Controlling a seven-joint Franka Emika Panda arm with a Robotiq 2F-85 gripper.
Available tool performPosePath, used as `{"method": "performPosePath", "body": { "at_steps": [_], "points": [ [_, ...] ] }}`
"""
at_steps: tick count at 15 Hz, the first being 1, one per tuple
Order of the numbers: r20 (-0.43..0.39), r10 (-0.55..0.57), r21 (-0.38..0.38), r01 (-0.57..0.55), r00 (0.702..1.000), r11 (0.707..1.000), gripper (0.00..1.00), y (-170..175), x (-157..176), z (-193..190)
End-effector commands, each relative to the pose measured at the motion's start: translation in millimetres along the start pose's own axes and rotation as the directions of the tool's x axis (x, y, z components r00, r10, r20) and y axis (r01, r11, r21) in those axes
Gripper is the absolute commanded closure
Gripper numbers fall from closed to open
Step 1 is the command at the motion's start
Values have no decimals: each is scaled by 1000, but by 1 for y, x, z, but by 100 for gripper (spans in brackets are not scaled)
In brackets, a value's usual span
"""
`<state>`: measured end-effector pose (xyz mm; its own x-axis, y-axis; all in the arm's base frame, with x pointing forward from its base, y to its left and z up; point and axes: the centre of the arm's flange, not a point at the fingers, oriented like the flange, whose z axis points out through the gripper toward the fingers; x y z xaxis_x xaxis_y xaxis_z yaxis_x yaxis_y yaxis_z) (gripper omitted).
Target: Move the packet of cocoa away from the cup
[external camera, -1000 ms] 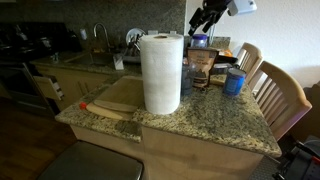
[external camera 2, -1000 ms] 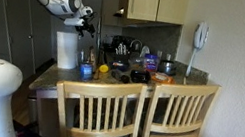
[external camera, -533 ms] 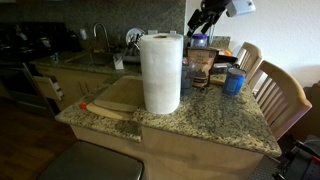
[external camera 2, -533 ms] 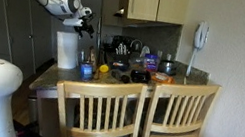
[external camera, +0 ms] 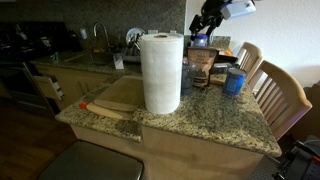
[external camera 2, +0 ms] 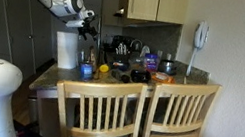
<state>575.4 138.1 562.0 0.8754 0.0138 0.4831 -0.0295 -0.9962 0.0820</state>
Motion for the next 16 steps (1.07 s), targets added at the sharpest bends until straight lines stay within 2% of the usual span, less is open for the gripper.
{"method": "performPosePath", "body": {
  "at_steps": [1,5,6,12,16],
  "points": [
    [-1,0,0,0,1000,1000,0,0,0,-1],
    [73,66,-70,-61,995,996,0,18,-5,29],
    [48,40,-33,-38,998,999,0,10,-4,17],
    [50,40,-33,-38,998,999,0,8,-4,18],
    [126,72,-52,-66,989,996,0,10,-6,46]
  ]
}}
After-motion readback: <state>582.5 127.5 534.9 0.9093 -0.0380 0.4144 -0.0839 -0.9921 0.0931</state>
